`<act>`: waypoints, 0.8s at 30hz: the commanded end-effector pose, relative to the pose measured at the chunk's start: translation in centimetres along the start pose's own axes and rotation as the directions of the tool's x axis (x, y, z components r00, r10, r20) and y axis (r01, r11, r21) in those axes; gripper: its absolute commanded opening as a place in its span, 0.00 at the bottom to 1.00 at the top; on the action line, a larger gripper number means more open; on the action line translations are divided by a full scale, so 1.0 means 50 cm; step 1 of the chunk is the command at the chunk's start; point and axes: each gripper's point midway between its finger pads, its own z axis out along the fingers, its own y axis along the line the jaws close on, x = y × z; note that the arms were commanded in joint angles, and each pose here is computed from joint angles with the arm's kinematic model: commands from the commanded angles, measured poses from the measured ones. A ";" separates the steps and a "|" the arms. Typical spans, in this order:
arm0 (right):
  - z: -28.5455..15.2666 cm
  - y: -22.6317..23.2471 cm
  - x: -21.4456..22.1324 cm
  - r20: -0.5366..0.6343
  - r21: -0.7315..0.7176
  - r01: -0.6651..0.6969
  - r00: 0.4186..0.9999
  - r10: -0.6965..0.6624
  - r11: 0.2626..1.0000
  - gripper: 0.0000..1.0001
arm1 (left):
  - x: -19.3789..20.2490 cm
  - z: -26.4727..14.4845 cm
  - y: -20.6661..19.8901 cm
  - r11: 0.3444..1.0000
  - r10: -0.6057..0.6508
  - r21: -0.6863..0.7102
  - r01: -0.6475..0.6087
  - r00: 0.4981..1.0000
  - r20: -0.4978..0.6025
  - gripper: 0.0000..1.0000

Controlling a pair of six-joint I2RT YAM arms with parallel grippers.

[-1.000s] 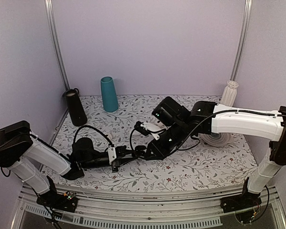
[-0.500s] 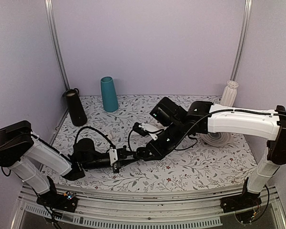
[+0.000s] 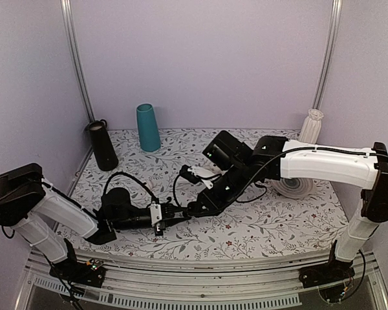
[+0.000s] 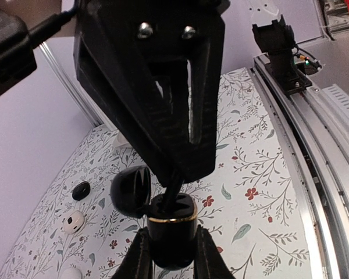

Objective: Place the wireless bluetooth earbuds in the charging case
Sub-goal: Insert the left earbud into the left side groove of the charging case.

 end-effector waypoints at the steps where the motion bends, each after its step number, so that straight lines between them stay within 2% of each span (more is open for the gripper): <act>1: -0.001 0.001 -0.016 0.008 -0.012 0.000 1.000 0.000 1.000 0.07 | -0.024 0.011 -0.004 1.000 0.022 0.009 -0.022 0.999 0.032 0.00; 24: 0.011 -0.003 -0.012 -0.020 -0.045 -0.048 0.999 0.047 0.998 0.07 | -0.049 0.029 -0.027 0.999 0.024 0.039 -0.027 0.997 0.070 0.00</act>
